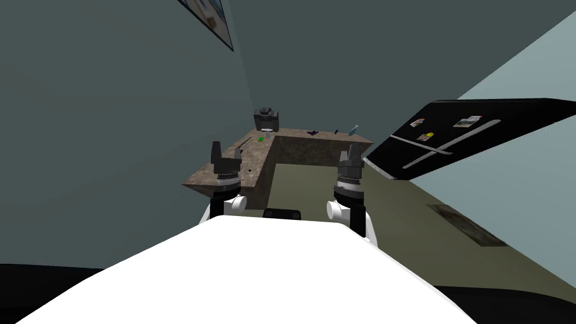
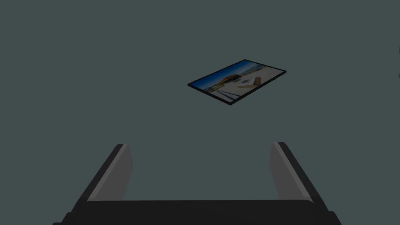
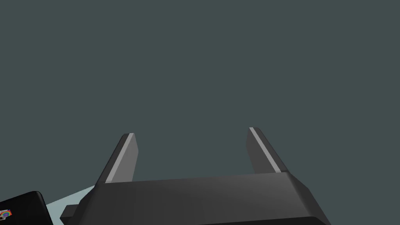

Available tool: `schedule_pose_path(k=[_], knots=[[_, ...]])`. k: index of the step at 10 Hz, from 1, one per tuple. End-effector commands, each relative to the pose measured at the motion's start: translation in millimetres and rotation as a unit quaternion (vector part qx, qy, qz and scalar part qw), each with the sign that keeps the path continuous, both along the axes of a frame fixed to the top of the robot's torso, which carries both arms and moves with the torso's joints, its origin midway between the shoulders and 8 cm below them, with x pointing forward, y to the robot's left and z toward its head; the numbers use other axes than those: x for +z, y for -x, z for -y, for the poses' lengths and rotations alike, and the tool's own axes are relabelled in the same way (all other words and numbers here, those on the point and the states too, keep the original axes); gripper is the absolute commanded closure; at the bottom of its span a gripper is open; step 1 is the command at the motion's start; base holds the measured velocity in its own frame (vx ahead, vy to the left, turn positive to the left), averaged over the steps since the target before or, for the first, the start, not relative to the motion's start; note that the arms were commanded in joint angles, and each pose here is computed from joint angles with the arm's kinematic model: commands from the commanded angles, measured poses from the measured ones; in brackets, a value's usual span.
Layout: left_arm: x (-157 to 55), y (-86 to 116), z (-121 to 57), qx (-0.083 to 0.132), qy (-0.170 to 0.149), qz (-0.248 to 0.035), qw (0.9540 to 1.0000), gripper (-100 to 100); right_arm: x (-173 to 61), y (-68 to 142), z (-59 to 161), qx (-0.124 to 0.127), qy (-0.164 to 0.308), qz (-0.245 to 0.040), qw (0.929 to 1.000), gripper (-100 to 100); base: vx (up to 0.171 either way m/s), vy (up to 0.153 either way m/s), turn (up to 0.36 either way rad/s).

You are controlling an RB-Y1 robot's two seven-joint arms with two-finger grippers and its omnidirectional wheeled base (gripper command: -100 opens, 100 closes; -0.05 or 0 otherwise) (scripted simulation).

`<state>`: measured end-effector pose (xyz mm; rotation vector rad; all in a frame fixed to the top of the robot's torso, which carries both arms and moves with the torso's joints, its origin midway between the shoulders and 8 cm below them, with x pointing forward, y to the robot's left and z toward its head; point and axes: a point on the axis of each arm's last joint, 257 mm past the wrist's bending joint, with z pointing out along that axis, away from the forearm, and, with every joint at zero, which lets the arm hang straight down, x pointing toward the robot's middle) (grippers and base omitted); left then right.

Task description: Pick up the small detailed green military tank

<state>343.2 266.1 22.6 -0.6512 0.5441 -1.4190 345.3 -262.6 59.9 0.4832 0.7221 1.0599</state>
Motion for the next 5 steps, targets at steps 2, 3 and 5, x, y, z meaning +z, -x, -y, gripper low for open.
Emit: schedule_pose_path(k=[2,3,5], knots=[[-6.6,-16.9,-1.3,-0.015,-0.014,-0.020,0.9996,-100,0.0,0.0,0.0,0.000,0.000,0.000,1.0000,0,-0.009,0.000,0.049],[-9.7,-25.2,-3.2,-0.020,-0.017,-0.029,0.9993,-100,0.0,0.0,0.0,0.000,0.000,0.000,1.0000,0,-0.015,-0.001,0.041],[-17.4,-45.8,-9.7,-0.027,-0.018,-0.052,0.9981,-100,0.0,0.0,0.0,0.000,0.000,0.000,1.0000,0,-0.017,-0.004,0.046]])
